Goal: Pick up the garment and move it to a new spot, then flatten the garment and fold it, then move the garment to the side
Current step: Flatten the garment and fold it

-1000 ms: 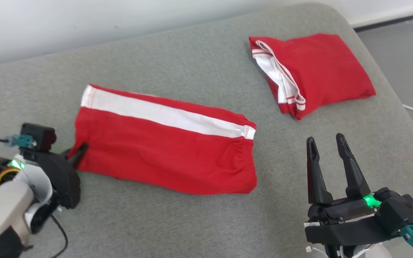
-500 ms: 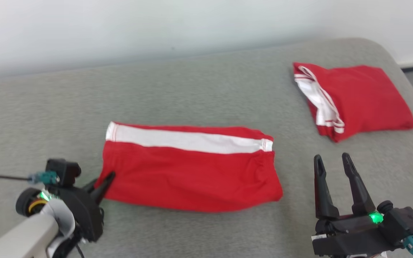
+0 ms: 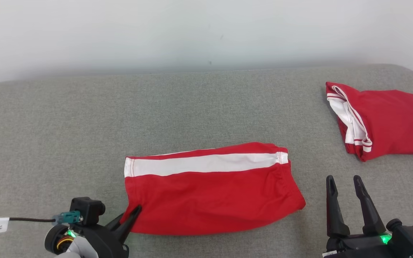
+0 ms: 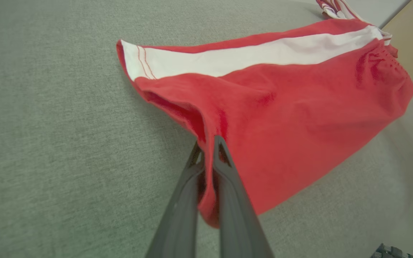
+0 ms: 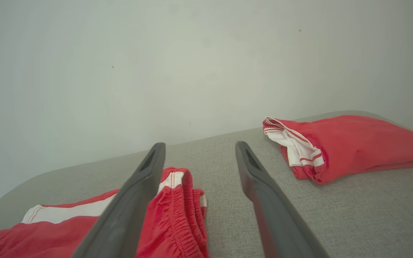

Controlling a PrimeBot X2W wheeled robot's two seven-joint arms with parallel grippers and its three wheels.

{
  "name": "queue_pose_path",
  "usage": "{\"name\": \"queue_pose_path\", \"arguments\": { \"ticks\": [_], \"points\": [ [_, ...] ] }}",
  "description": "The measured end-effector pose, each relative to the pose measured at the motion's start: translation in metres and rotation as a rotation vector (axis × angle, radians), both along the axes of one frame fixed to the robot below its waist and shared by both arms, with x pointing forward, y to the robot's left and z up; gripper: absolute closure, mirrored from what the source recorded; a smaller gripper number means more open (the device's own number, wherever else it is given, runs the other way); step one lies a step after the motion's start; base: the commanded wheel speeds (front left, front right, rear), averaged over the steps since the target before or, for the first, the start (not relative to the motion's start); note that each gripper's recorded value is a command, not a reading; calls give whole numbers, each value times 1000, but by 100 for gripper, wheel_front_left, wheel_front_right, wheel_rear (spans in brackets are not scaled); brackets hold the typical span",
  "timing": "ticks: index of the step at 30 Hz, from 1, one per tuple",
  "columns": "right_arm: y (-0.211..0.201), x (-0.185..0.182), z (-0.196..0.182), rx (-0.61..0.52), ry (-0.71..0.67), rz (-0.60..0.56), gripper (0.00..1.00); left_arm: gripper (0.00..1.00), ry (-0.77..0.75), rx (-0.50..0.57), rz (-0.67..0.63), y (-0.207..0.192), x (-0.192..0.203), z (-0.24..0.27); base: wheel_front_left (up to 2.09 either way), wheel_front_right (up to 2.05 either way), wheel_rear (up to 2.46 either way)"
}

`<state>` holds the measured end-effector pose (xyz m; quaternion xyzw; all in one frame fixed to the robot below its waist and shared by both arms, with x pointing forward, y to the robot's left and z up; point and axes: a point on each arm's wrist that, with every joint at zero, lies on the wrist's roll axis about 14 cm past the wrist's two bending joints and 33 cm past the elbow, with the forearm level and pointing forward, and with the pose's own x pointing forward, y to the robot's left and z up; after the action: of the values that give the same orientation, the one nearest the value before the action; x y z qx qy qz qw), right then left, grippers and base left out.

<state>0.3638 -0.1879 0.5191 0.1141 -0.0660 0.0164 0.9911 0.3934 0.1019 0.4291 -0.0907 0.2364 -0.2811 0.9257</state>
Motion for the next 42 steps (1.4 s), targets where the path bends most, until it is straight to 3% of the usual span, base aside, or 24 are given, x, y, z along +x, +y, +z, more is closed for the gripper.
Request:
{"name": "queue_pose_path", "arguments": {
  "ticks": [3, 4, 5, 12, 17, 27, 31, 42],
  "points": [
    [3, -1, -3, 2, 9, 7, 0, 99, -17, -7, 38, 6, 2, 4, 0, 0, 0],
    [3, -1, -4, 2, 13, 9, 0, 15, -13, -14, 47, 6, 2, 3, 0, 0, 0],
    [4, -2, -5, 1, 17, 12, 0, 0, -11, -19, 56, 7, 1, 2, 0, 0, 0],
    [4, 1, -5, -21, 18, 24, 0, 0, -116, -11, 137, 21, 18, 19, 0, 0, 0],
    [3, 3, -10, -25, 30, 23, 0, 0, -305, -33, 316, 54, 43, 68, 0, 0, 0],
    [4, 6, -18, -24, 55, 20, 0, 0, -576, 77, 498, 97, 21, 107, 0, 0, 0],
    [6, 8, -21, -29, 65, 22, 0, 0, -594, 58, 578, 108, 15, 110, 0, 0, 0],
    [19, 21, -54, -86, 176, 64, 0, 0, -559, 96, 636, 117, -10, 85, 0, 0, 0]
  ]
}}
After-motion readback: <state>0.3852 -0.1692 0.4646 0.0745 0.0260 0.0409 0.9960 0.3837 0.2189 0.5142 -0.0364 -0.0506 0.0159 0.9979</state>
